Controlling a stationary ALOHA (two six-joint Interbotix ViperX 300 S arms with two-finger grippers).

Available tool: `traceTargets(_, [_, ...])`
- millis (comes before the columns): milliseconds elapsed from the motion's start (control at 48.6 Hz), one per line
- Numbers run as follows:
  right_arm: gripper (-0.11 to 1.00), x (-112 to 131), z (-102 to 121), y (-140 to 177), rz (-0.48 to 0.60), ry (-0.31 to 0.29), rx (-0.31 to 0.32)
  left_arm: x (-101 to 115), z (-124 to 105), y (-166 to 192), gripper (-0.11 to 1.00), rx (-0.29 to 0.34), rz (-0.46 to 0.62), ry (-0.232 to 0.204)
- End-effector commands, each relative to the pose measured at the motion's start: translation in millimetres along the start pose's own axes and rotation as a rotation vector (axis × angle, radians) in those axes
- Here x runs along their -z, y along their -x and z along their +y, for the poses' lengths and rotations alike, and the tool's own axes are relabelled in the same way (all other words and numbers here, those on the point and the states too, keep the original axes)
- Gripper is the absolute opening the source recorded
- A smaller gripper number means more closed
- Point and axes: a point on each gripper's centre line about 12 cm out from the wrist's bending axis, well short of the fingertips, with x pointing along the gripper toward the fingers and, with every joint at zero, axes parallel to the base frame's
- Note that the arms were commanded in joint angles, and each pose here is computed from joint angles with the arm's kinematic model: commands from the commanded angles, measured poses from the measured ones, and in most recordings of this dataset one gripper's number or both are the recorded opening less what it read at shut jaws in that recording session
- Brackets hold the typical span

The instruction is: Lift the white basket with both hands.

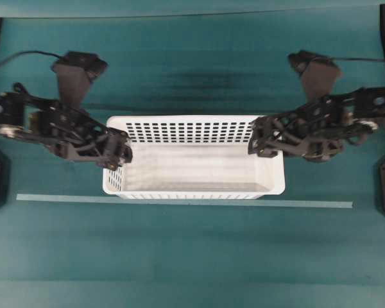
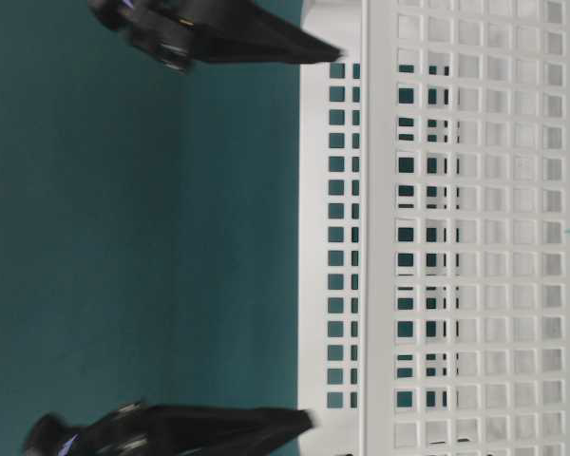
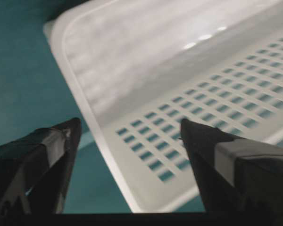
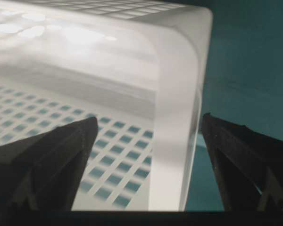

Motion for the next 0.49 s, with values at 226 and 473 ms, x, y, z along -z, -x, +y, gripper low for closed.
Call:
traceTargets(226, [0.92, -3, 18, 55, -0.077, 0.018, -0.269, -7, -12, 57, 0.9, 0.187, -0.096, -0.025])
traceTargets(473, [0.92, -1, 26, 91, -0.196, 0.166, -0.541, -6, -10, 87, 0.9, 0.282, -0.153, -0.093])
